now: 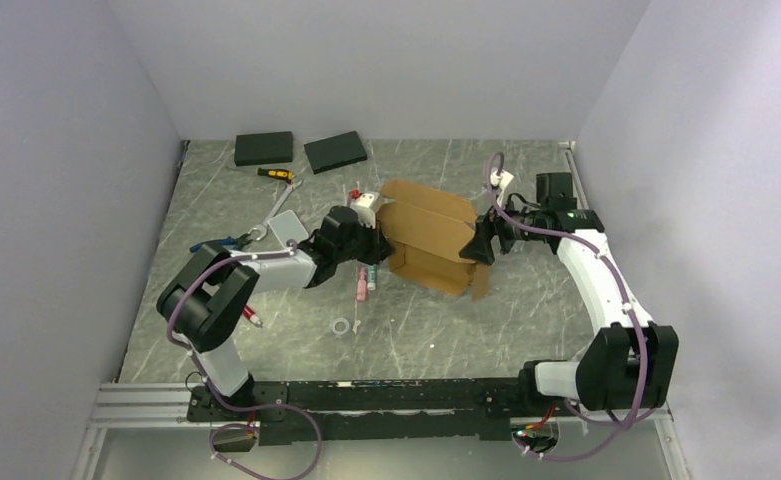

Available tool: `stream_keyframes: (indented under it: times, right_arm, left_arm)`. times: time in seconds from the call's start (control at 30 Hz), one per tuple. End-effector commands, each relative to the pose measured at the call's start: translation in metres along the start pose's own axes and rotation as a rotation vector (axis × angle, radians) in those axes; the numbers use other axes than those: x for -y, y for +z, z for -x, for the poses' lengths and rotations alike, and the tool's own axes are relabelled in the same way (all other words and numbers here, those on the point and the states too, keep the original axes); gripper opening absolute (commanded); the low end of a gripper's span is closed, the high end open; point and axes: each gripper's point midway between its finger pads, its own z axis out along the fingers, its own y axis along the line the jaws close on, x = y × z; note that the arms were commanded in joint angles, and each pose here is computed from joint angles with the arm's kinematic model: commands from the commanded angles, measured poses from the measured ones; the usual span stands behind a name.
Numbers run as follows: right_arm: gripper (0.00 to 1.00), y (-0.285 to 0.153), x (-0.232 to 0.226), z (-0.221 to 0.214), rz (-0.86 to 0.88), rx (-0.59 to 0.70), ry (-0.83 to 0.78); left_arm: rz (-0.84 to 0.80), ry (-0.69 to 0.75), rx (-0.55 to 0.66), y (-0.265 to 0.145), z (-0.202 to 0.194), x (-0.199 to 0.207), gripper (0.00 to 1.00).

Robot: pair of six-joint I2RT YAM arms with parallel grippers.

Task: Fold the paper box

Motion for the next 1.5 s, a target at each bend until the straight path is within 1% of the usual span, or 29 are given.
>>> stream_keyframes:
  times: [0.0,0.1,0.2,0.3,0.43,0.47,0.53,0.57,0.6,0.67,0.77,0.8,0.83,0.93,1.0,1.13,1.23,1.37,1.47]
  right_arm:
    - [0.91,-0.016,-0.001,0.028,-0.028,0.099,-0.056]
    - [0.99,-0.028,0.012,0.028,-0.096,0.115,-0.037]
    - [1.00,-0.046,0.022,0.033,-0.168,0.153,-0.042]
    - [1.00,-0.056,0.018,0.036,-0.197,0.188,-0.082]
    - [1.00,-0.057,-0.005,0.038,-0.121,0.236,-0.179]
    - [0.99,-0.055,-0.012,0.038,-0.094,0.246,-0.195]
    - [0.93,-0.050,-0.022,0.036,-0.038,0.255,-0.218]
    - [0.88,-0.045,-0.025,0.033,-0.015,0.244,-0.219]
    - [0.81,-0.040,-0.028,0.031,0.002,0.234,-0.221]
    - [0.53,-0.027,-0.032,0.026,0.044,0.209,-0.208]
    - [0.18,0.001,-0.042,0.017,0.135,0.167,-0.191]
    - [0.01,0.008,-0.041,0.014,0.150,0.167,-0.145]
    - [0.00,0.014,-0.039,0.013,0.160,0.176,-0.091]
    - [0.00,0.029,-0.033,0.007,0.169,0.202,0.098]
    - [0.00,0.038,-0.027,0.004,0.117,0.221,0.210]
    - [0.00,0.059,-0.025,0.007,0.006,0.269,0.372]
    - [0.00,0.076,-0.023,0.007,-0.060,0.265,0.424]
    - [0.00,0.091,-0.021,-0.003,-0.052,0.210,0.467]
    - [0.00,0.091,-0.021,-0.002,-0.050,0.210,0.463]
  left_arm:
    - [0.054,-0.082,-0.199,-0.024,-0.013,0.011,0.00]
    - [0.114,-0.122,-0.319,-0.038,-0.020,0.010,0.00]
    - [0.169,-0.155,-0.423,-0.046,-0.025,0.010,0.00]
    - [0.212,-0.186,-0.508,-0.047,-0.030,0.008,0.00]
    - [0.285,-0.226,-0.610,-0.047,-0.036,0.004,0.00]
    - [0.304,-0.229,-0.640,-0.046,-0.040,0.002,0.00]
    - [0.334,-0.224,-0.689,-0.043,-0.044,-0.003,0.00]
    - [0.342,-0.221,-0.706,-0.040,-0.045,-0.004,0.00]
    - [0.350,-0.217,-0.734,-0.038,-0.049,-0.005,0.00]
    - [0.380,-0.204,-0.766,-0.033,-0.055,-0.009,0.00]
    - [0.408,-0.188,-0.791,-0.027,-0.057,-0.012,0.00]
    - [0.420,-0.183,-0.800,-0.025,-0.058,-0.013,0.00]
    - [0.434,-0.177,-0.803,-0.023,-0.057,-0.014,0.00]
    - [0.458,-0.166,-0.801,-0.021,-0.054,-0.015,0.12]
    - [0.460,-0.168,-0.798,-0.019,-0.053,-0.015,0.17]
    - [0.449,-0.172,-0.810,-0.016,-0.055,-0.011,0.18]
    - [0.450,-0.180,-0.812,-0.017,-0.056,-0.009,0.21]
    - [0.456,-0.182,-0.791,-0.020,-0.052,-0.009,0.27]
    - [0.464,-0.178,-0.786,-0.022,-0.049,-0.009,0.30]
